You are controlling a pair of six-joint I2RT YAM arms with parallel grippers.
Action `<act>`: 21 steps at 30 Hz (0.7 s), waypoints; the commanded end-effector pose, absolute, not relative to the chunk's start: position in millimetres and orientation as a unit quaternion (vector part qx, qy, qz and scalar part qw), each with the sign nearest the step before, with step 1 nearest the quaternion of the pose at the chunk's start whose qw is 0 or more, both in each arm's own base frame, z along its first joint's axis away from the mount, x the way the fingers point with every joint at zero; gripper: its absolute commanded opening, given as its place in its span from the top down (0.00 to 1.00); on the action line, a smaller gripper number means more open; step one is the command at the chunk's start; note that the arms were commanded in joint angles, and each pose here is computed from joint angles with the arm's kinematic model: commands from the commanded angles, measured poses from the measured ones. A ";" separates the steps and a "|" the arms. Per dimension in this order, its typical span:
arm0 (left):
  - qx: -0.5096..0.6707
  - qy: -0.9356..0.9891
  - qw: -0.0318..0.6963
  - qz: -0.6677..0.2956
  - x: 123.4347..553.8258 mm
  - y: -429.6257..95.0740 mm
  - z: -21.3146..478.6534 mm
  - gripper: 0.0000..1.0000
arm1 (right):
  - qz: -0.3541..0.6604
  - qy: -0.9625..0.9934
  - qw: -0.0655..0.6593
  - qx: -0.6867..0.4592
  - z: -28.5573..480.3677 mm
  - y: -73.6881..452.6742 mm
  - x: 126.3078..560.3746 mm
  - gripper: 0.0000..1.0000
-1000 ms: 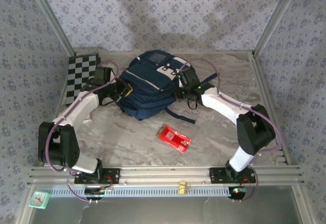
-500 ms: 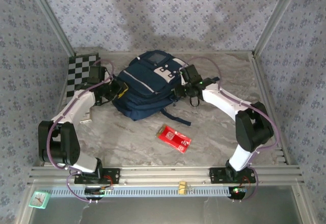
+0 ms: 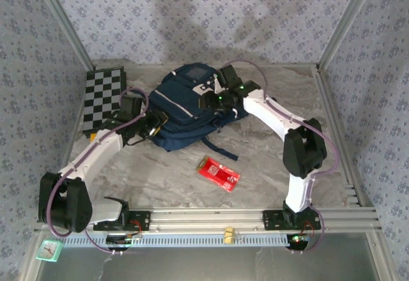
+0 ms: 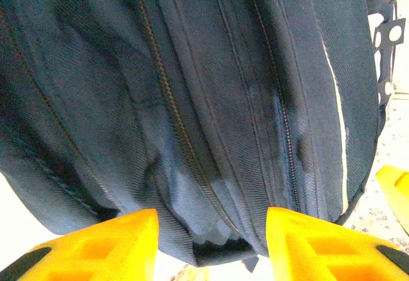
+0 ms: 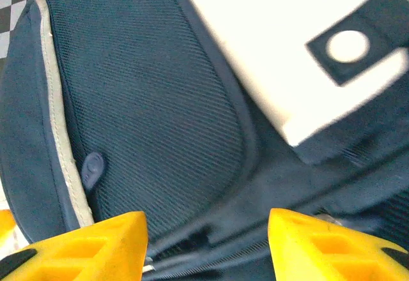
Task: Pack the student bag
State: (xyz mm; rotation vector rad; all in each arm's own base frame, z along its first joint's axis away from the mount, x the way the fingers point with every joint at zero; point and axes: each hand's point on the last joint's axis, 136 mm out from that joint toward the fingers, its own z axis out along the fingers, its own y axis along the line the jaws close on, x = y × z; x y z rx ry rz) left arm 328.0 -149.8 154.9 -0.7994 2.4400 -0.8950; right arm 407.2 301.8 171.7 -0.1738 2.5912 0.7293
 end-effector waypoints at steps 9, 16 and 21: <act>-0.299 0.858 0.258 -0.328 352.6 -173.7 171.6 0.52 | 0.250 0.951 0.174 -0.054 147.0 311.8 427.0 0.53; -0.280 0.861 0.274 -0.326 373.7 -181.9 170.0 0.52 | 0.255 0.948 0.179 -0.060 147.0 310.2 432.2 0.93; -0.258 0.863 0.286 -0.326 390.4 -190.3 168.1 0.52 | 0.280 0.938 0.203 -0.032 158.4 298.4 440.3 1.00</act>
